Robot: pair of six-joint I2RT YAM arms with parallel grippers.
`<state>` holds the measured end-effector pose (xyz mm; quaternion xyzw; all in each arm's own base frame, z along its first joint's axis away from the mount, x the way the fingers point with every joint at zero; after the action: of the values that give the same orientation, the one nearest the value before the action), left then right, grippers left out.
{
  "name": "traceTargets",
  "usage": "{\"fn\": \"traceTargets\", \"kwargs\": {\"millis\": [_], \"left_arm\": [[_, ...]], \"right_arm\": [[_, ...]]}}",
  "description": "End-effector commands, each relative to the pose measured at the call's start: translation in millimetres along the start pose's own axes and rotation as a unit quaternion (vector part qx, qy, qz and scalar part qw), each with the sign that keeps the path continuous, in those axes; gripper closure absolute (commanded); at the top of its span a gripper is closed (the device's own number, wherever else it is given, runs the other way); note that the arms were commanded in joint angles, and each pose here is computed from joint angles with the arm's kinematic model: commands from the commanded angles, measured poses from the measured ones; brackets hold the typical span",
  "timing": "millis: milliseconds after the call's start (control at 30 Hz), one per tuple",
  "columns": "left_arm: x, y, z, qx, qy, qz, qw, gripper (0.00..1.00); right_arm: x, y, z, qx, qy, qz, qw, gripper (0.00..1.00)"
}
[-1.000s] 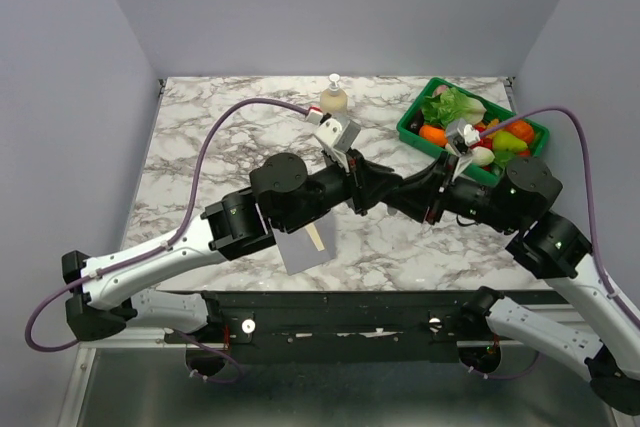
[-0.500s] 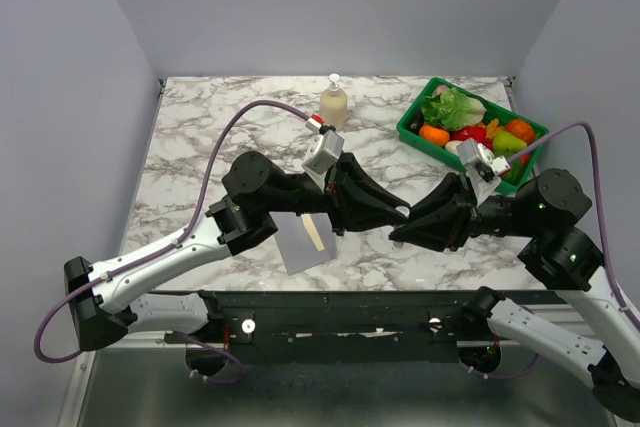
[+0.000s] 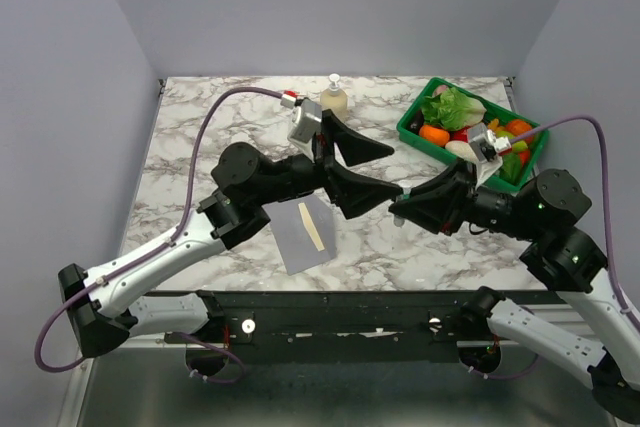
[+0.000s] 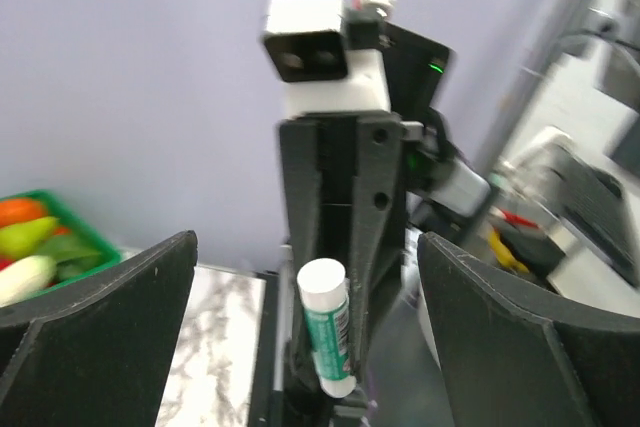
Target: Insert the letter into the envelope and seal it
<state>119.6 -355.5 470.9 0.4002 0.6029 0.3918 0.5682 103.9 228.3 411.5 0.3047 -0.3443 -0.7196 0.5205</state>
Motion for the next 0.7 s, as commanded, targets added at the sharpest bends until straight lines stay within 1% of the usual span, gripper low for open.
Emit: {"fn": "traceTargets", "kwargs": {"millis": [0,33,67,100,133,167,200,233,300,400,667], "left_arm": [[21,12,37,-0.008,0.144,-0.005,0.99,0.01],[24,9,40,-0.006,0.156,-0.004,0.988,0.01],[27,9,43,-0.004,0.17,-0.007,0.985,0.01],[29,8,46,0.0,0.179,-0.005,0.984,0.01],[30,5,47,0.002,0.184,-0.003,0.983,0.01],[31,4,49,0.004,0.191,-0.002,0.982,0.01],[31,2,50,0.007,0.193,0.002,0.981,0.01],[32,-1,51,0.01,0.195,0.004,0.981,0.01],[33,-4,52,0.013,0.199,0.008,0.98,0.01],[35,-11,53,0.016,0.203,0.018,0.979,0.01],[44,-24,57,0.015,0.22,0.042,0.974,0.02]], "right_arm": [[14,22,-20,-0.09,-0.1,-0.09,0.987,0.99],[16,23,-20,-0.132,-0.104,-0.105,0.98,0.99],[22,28,-24,-0.153,-0.12,-0.136,0.971,0.99],[24,22,-33,-0.182,-0.133,-0.147,0.963,0.99],[27,21,-33,-0.235,-0.13,-0.165,0.949,0.99],[34,28,-26,-0.245,-0.109,-0.198,0.943,0.99],[33,19,-35,-0.262,-0.109,-0.2,0.938,0.99],[34,18,-35,-0.286,-0.102,-0.21,0.929,0.99],[39,20,-34,-0.293,-0.098,-0.227,0.924,0.99],[43,22,-38,-0.286,-0.115,-0.233,0.922,0.99],[39,19,-48,-0.27,-0.14,-0.222,0.926,0.99]]}}
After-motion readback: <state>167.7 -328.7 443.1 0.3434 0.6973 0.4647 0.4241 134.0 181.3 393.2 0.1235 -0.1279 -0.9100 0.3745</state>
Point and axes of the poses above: each gripper's point midway between its finger pads, its own x axis back along the fingers, its own z axis along the line the jaws close on, y = z × x, the point moved 1 cm from there along x, back along the fingers, and after that the axes turned 15 degrees about -x, right-handed, at the moved point
